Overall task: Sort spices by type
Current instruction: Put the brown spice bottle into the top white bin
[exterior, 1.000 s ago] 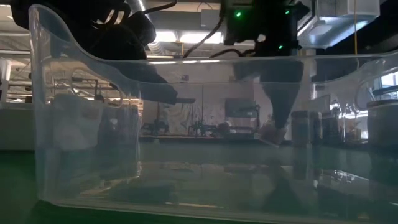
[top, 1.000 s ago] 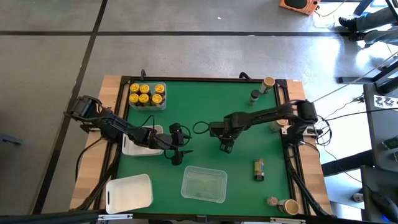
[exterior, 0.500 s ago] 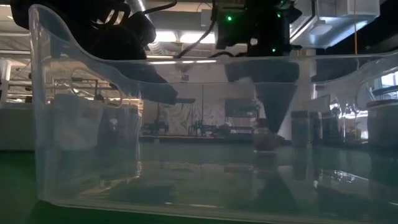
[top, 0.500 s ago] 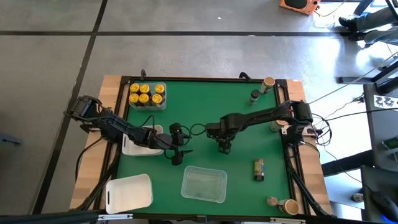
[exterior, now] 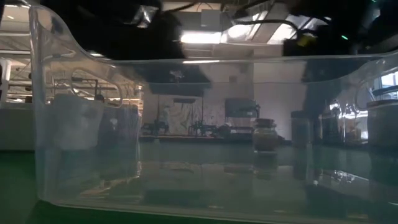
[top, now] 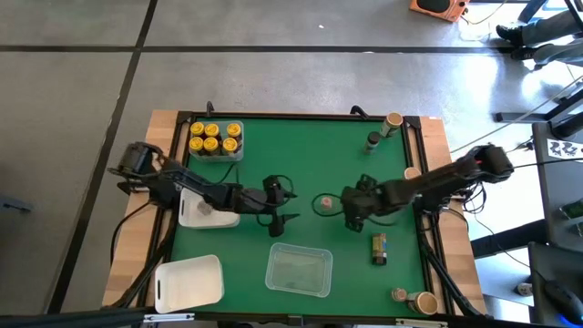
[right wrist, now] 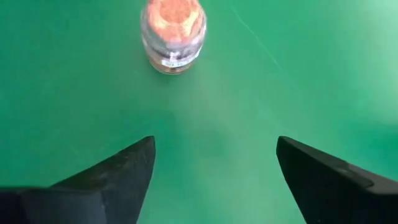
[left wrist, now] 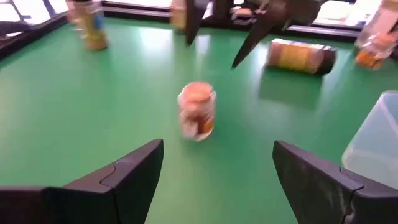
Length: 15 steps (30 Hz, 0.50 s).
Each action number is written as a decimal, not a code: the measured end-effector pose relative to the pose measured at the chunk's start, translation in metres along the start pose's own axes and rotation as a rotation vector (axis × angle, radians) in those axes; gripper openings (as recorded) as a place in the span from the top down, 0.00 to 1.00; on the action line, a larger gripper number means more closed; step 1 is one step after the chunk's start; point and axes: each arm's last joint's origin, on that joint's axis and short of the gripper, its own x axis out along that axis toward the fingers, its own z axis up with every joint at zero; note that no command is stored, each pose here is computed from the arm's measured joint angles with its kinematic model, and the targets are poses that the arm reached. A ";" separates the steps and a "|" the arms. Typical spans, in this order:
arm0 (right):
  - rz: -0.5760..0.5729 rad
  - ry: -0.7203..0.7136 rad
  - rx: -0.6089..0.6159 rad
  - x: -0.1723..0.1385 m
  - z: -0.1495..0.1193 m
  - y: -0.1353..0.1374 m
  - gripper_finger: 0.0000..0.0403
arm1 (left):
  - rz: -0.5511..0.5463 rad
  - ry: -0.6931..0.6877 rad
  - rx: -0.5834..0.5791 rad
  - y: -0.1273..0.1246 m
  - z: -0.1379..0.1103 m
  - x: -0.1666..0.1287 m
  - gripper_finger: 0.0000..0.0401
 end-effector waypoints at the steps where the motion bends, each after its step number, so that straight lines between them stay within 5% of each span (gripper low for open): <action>1: 0.015 -0.032 0.020 0.002 -0.008 -0.002 0.18 | -0.015 0.002 -0.004 0.000 0.003 0.008 0.25; 8: 0.055 -0.178 0.083 0.021 -0.043 -0.017 0.19 | -0.098 0.031 -0.032 0.006 0.028 0.062 0.25; 15: -0.013 -0.167 0.074 0.037 -0.065 -0.025 0.19 | -0.041 0.232 0.032 0.017 0.059 0.105 0.25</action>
